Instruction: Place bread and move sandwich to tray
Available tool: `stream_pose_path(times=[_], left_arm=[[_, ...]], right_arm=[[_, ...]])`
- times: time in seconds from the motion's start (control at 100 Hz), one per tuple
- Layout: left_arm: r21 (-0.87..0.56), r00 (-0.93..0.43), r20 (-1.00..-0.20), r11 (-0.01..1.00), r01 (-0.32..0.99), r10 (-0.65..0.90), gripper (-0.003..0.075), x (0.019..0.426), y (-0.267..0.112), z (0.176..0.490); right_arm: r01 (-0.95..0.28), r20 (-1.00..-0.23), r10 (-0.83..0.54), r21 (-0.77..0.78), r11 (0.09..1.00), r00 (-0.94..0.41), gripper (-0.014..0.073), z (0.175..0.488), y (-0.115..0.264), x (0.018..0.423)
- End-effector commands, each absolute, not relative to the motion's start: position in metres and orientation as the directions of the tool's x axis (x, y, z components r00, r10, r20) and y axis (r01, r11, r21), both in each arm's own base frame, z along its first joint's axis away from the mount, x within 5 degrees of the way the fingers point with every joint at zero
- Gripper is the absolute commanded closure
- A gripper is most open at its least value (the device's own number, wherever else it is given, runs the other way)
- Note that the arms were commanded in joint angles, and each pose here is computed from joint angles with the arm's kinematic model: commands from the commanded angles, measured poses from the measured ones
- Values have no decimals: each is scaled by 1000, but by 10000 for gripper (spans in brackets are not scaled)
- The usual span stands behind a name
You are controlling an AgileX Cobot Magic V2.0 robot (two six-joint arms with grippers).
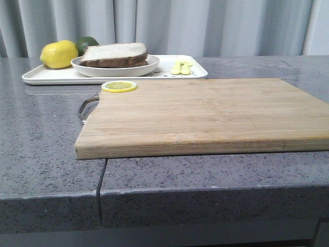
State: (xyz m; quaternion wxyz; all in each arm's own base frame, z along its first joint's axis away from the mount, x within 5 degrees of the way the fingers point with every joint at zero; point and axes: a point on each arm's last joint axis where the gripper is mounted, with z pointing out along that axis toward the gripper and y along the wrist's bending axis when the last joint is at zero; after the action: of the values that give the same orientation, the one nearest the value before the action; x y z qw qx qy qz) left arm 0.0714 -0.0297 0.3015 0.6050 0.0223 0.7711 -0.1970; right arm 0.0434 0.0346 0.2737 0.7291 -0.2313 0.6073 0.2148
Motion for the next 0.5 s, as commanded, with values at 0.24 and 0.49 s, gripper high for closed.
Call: stream_pose_path(times=[0.24, 0.49], left_arm=[[-286, -192, -951, 923, 258, -241, 740, 72, -27, 309], [-141, -124, -985, 966, 217, -116, 740, 56, -20, 279]], right_arm=[[-553, -975, 60, -69, 830, 212, 655, 285, 30, 45], [-553, -975, 60, -69, 830, 212, 655, 285, 30, 45]])
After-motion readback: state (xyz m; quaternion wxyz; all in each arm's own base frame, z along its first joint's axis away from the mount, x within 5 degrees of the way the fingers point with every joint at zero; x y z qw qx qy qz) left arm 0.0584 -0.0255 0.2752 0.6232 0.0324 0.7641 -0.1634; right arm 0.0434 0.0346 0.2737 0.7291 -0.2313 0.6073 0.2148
